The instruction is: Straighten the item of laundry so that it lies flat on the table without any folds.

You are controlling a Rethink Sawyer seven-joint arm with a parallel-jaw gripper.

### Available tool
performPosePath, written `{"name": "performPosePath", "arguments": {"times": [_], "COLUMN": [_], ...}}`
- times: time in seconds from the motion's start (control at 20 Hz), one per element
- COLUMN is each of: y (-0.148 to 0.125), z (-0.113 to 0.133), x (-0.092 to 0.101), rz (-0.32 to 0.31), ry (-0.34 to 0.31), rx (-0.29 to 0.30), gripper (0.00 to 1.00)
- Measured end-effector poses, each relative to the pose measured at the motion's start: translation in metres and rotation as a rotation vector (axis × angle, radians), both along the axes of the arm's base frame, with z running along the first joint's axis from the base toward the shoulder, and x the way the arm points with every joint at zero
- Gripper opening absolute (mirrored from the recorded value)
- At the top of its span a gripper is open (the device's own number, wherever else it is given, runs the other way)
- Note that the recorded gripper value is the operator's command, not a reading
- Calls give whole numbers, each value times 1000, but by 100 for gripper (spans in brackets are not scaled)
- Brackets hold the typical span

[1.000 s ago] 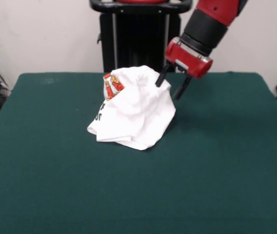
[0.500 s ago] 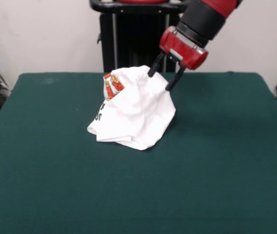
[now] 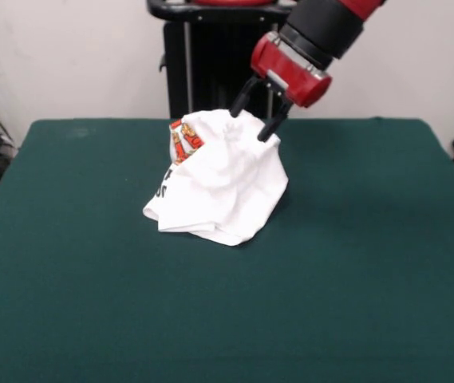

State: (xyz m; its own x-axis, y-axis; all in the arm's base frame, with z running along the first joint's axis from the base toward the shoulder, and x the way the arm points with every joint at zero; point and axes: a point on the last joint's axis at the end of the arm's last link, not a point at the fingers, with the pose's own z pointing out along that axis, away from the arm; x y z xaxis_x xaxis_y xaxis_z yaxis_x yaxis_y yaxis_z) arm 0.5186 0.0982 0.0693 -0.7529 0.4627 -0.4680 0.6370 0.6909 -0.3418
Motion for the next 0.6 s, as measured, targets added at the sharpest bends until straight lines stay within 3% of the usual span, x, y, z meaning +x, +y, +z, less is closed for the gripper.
{"name": "performPosePath", "arguments": {"times": [0.35,0.6], "y": [-8,-13], "z": [-27,-57], "x": [-8,-24], "rz": [39,111], "ry": [19,45], "rx": [-36,-102], "gripper": [100,100]}}
